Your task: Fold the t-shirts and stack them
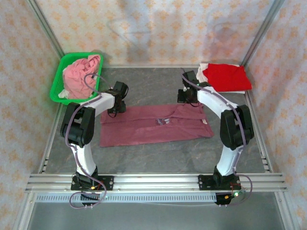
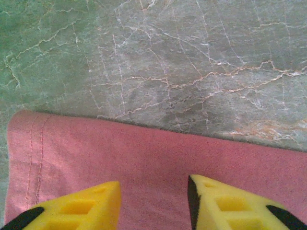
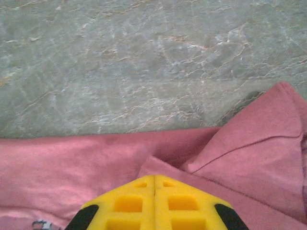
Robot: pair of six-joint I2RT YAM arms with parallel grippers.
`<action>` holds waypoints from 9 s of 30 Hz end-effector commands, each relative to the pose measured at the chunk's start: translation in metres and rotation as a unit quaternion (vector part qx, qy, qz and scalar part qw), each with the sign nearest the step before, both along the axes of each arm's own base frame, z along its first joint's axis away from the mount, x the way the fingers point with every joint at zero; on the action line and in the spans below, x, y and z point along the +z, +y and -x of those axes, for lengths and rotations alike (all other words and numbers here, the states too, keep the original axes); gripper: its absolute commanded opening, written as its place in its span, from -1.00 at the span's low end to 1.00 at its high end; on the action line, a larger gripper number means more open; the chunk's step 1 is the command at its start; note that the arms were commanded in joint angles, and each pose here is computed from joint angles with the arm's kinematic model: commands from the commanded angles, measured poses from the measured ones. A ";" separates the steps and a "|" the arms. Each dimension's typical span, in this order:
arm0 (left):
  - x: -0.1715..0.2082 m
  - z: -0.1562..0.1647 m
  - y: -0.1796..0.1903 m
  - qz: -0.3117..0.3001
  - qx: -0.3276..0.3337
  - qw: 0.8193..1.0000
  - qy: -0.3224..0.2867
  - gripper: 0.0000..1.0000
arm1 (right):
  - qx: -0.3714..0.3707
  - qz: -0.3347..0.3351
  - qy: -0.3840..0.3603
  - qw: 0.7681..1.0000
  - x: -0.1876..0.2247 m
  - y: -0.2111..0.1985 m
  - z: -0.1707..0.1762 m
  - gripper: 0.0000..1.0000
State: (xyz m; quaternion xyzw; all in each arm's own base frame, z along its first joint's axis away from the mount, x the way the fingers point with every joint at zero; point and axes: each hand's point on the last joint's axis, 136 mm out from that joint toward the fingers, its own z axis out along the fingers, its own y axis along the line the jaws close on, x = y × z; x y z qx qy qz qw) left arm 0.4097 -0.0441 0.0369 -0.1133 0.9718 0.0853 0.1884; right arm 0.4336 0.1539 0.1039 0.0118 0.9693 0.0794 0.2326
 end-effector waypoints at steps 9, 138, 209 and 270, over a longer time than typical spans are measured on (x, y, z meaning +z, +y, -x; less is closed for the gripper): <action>0.004 0.006 0.004 -0.011 0.006 1.000 0.002 -0.21 | -0.013 0.034 0.037 0.999 -0.029 -0.005 -0.009 -0.06; -0.035 0.033 -0.016 0.028 0.002 0.998 0.064 -0.21 | -0.147 0.041 0.032 0.988 -0.031 -0.023 0.057 -0.84; 0.068 0.054 -0.038 0.101 -0.022 0.994 -0.039 -0.20 | -0.056 -0.137 -0.044 0.988 -0.026 0.076 -0.152 -0.47; -0.026 0.043 -0.037 0.089 0.012 0.996 0.018 -0.24 | -0.142 -0.221 0.024 0.965 -0.057 0.071 -0.118 -0.43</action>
